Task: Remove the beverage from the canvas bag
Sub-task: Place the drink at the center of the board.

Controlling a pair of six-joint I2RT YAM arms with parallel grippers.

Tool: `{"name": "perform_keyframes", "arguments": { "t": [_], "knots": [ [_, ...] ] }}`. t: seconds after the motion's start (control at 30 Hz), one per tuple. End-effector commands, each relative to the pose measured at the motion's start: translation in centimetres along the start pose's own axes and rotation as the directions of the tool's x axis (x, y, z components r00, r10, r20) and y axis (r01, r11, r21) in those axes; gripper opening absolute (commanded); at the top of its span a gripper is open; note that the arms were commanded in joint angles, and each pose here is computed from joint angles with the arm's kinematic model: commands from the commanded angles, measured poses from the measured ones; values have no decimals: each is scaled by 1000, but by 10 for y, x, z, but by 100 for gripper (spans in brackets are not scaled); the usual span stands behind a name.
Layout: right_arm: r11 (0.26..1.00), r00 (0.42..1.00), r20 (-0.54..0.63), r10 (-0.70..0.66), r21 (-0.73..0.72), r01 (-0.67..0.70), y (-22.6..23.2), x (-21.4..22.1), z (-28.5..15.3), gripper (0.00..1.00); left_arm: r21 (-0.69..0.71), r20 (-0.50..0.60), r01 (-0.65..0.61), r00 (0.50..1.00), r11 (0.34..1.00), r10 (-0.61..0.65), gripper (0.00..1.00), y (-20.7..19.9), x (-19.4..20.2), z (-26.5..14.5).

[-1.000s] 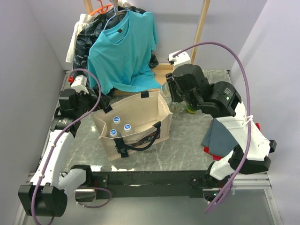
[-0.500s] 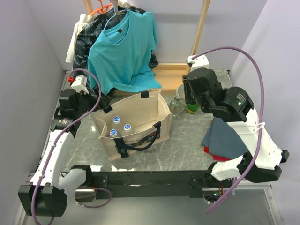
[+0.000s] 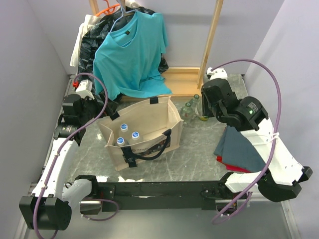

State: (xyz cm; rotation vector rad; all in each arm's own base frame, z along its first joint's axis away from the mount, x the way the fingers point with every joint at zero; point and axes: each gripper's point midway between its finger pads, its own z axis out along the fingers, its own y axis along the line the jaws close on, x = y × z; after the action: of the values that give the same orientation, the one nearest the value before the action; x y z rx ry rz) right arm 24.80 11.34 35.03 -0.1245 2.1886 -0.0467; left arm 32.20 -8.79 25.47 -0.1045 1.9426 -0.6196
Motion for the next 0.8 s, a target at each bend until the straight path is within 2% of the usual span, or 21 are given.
{"name": "perform_keyframes", "arguments": {
  "t": [0.0, 0.2, 0.77],
  "knots": [
    [986, 971, 170, 167, -20, -166, -11, -39, -10, 0, 40, 39, -9, 999, 999, 8, 96, -8, -11, 0],
    [988, 982, 108, 157, -9, -157, -11, -21, 13, 0, 28, 43, -16, 999, 999, 15, 96, -7, -13, -2],
    [984, 983, 32, 181, -7, -180, -9, 7, 69, 0, 19, 42, -20, 999, 1000, 19, 96, -7, -12, -5]
  ]
}}
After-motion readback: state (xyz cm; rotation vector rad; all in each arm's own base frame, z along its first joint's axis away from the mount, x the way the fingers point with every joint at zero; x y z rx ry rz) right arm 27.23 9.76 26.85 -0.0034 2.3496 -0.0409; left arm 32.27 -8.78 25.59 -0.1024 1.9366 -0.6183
